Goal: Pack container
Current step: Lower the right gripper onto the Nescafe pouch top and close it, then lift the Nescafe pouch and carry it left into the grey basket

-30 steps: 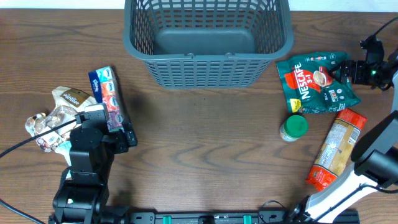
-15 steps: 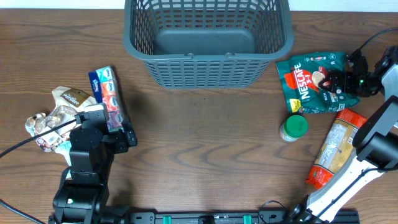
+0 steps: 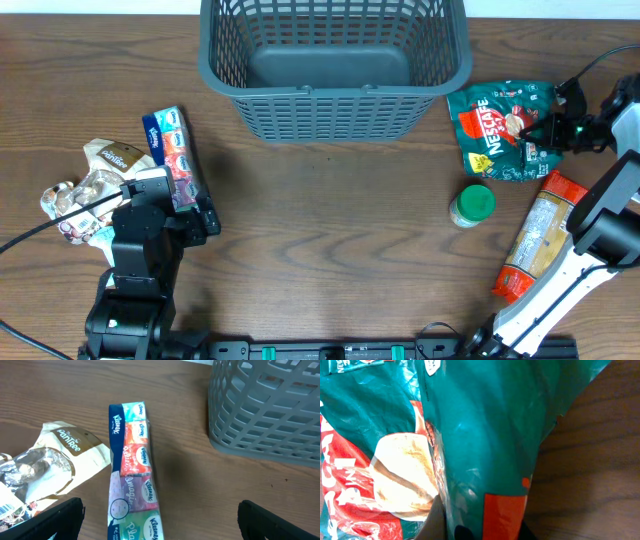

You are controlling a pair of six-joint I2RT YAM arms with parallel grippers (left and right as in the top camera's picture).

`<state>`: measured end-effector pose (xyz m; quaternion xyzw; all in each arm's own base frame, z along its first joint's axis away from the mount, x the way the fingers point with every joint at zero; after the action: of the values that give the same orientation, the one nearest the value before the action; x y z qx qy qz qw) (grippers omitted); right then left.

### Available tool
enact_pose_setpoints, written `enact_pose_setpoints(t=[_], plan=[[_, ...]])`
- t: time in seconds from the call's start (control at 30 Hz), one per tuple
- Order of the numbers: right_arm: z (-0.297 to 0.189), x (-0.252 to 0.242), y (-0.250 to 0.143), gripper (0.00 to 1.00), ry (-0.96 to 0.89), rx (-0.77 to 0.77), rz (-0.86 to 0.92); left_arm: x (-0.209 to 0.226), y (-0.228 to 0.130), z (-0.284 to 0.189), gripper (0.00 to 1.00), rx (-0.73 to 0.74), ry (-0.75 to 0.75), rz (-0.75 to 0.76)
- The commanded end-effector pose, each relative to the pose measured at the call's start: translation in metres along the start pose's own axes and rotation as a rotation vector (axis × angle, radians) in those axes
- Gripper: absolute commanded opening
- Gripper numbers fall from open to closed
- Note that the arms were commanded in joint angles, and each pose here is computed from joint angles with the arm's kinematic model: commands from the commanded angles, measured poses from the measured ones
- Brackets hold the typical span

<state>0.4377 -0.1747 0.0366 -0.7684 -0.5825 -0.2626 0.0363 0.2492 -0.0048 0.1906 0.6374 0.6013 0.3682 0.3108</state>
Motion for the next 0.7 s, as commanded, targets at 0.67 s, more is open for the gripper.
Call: enact_pose_setpoints(t=[0.67], plan=[[-0.129,0.082,0.044,0.02,-0.096,-0.312,-0.023,0.002,0.011,-0.005,0.99,-0.025,0.012,-0.010]])
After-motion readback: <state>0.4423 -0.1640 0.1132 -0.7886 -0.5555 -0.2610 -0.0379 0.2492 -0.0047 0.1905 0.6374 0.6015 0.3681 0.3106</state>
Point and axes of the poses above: each gripper's point midway between its finger pads, its own z axis out along the fingers, its own x axis along the line the jaws close on, y = z × x, the point moved 1 cm from there along -z, back along the fingers, and after that the axes turned 13 degrees about z, right-handed, at the moved point
